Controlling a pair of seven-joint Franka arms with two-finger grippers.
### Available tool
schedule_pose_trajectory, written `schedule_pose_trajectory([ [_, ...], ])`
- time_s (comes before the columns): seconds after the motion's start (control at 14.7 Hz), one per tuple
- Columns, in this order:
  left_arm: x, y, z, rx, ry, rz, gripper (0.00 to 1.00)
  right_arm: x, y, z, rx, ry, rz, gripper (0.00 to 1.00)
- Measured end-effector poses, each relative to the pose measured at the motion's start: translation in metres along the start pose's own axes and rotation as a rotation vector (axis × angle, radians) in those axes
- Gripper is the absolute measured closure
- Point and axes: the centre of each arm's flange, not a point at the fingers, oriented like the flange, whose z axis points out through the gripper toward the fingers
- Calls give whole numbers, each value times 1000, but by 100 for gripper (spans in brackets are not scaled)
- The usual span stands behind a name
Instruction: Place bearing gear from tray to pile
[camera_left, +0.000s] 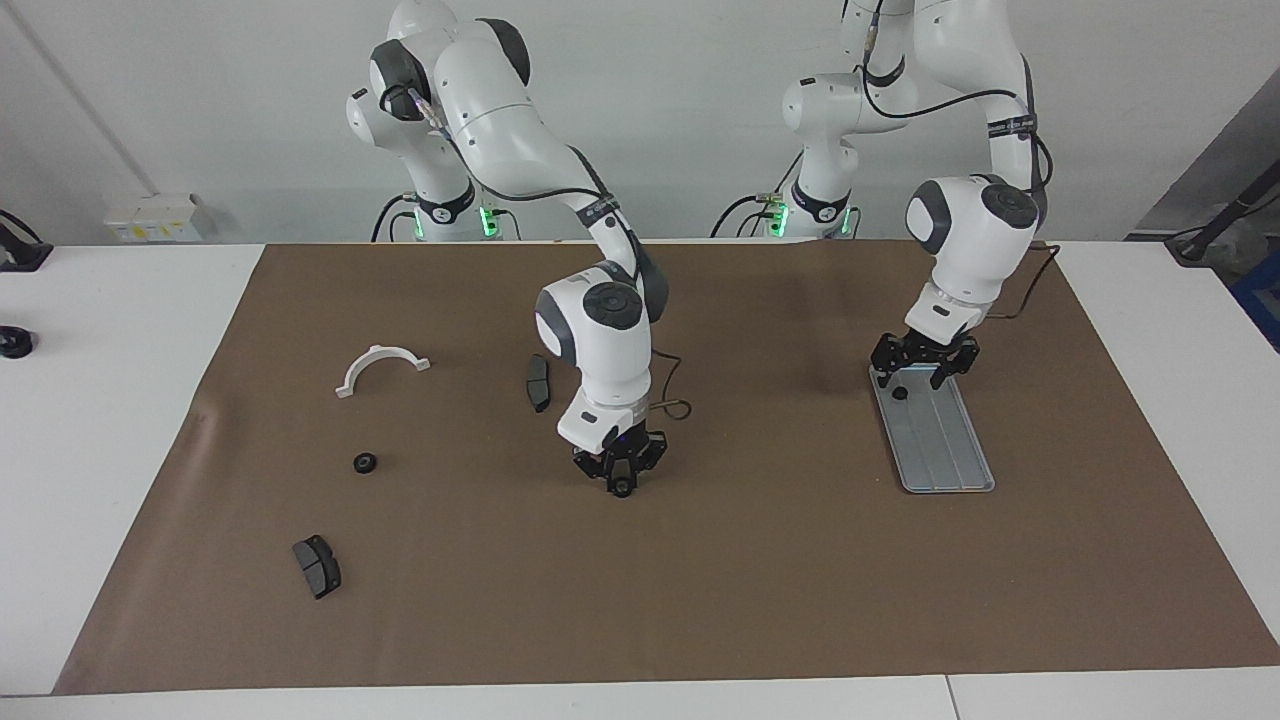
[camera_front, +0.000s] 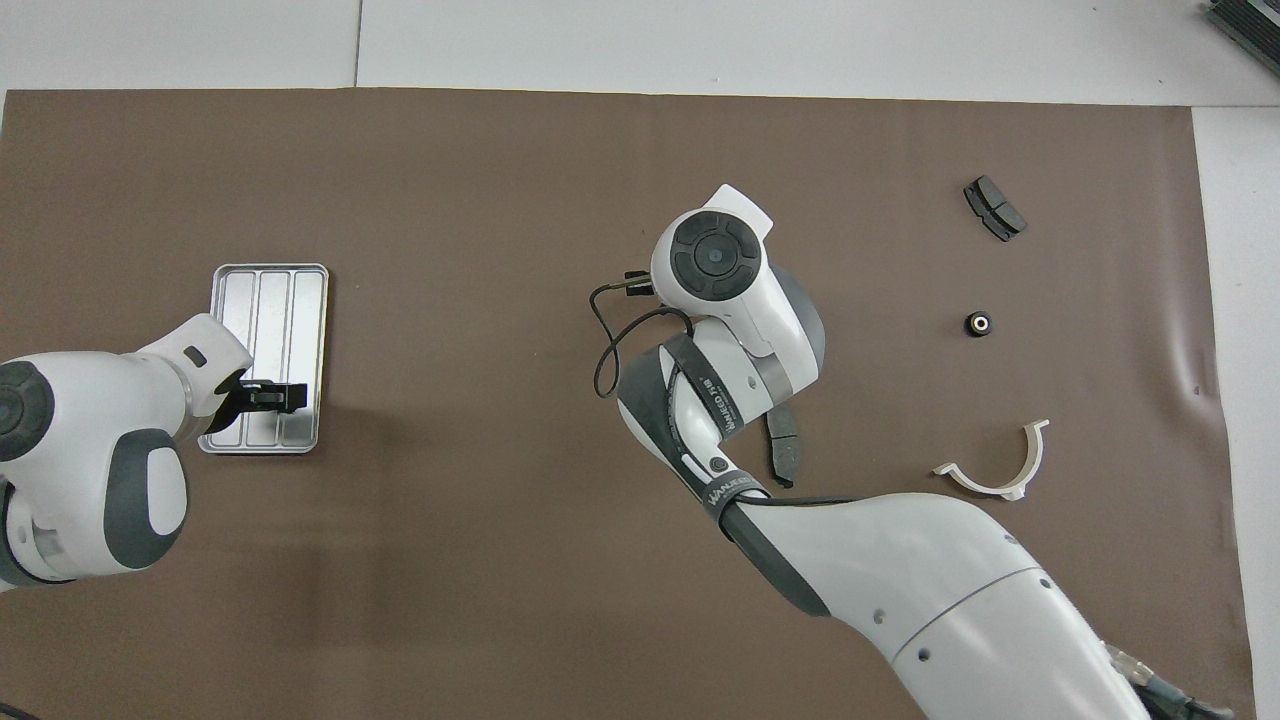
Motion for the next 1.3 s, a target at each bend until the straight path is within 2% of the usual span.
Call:
schedule_pose_trajectory([
  [0.14, 0, -1, 3, 0, -2, -2, 27, 21, 57, -43, -13, 3, 82, 66],
  [0.27, 0, -1, 4, 0, -3, -1, 28, 25, 128, -73, -31, -12, 153, 66],
  [0.41, -3, 0, 7, 0, -10, -1, 32, 7, 190, -78, -48, -53, 173, 66],
  [0.55, -5, -1, 9, 1, -7, -2, 34, -24, 228, -65, -60, -109, 182, 66],
  [0.89, -6, -1, 15, 2, -4, -3, 42, -86, 253, -10, -50, -111, 188, 66],
  [0.96, -6, -1, 17, 2, -6, -3, 46, -91, 260, -5, -50, -111, 190, 66],
  [1.3, -7, -1, 18, 1, -10, -3, 50, -103, 265, 8, -45, -96, 192, 65],
])
